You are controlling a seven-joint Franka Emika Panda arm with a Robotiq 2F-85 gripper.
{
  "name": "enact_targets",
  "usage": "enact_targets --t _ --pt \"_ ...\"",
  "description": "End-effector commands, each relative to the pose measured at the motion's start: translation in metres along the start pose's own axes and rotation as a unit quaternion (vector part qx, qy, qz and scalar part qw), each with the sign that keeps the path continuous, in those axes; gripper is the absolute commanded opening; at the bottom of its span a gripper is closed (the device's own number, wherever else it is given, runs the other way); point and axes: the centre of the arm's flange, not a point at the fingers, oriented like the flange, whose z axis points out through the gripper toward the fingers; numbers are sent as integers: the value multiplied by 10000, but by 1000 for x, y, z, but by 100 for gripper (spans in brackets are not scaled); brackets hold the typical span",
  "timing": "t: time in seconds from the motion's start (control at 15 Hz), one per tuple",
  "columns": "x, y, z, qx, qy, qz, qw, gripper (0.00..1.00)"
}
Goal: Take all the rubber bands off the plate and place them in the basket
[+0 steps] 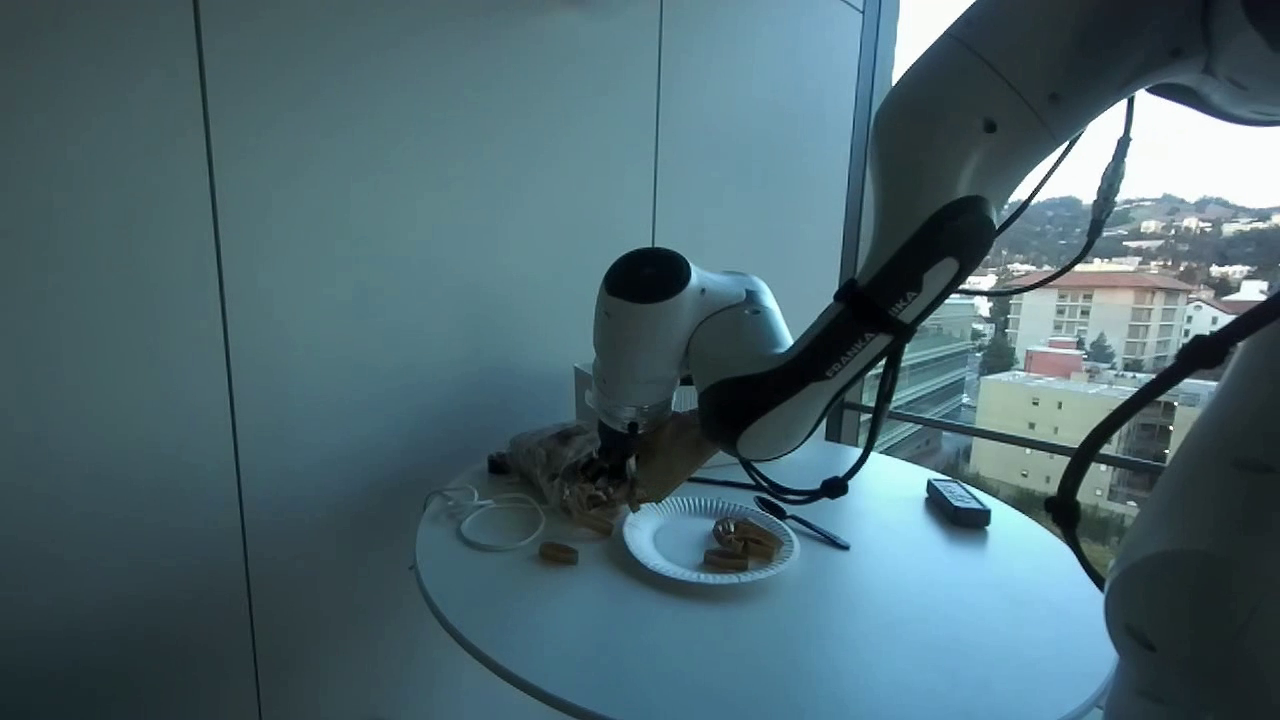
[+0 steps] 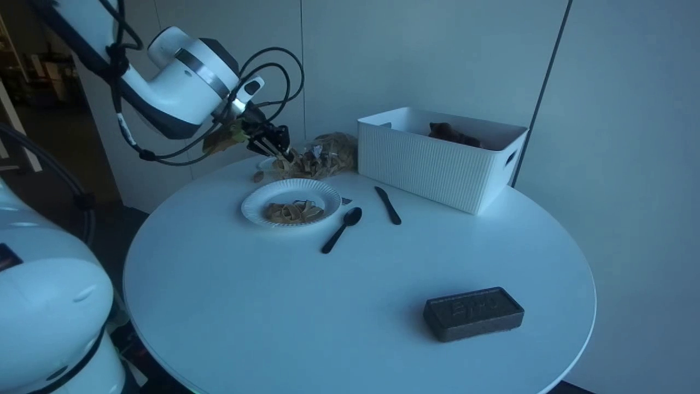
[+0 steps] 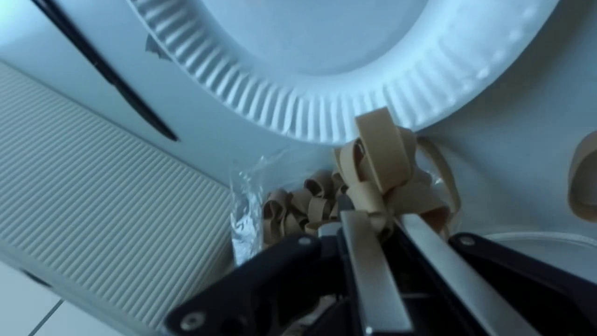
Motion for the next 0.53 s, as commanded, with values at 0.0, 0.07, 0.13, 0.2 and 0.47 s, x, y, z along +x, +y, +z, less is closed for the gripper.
enact_targets --t 0.0,0.07,0.13,0.2,0.47 --pt "15 2 28 -491 336 106 9982 7" --pt "18 5 35 -564 345 174 9977 7" --pt "20 8 44 -637 310 243 9972 7" --pt "23 9 52 -699 281 294 9967 7" --pt "26 7 63 -466 60 447 9979 7"
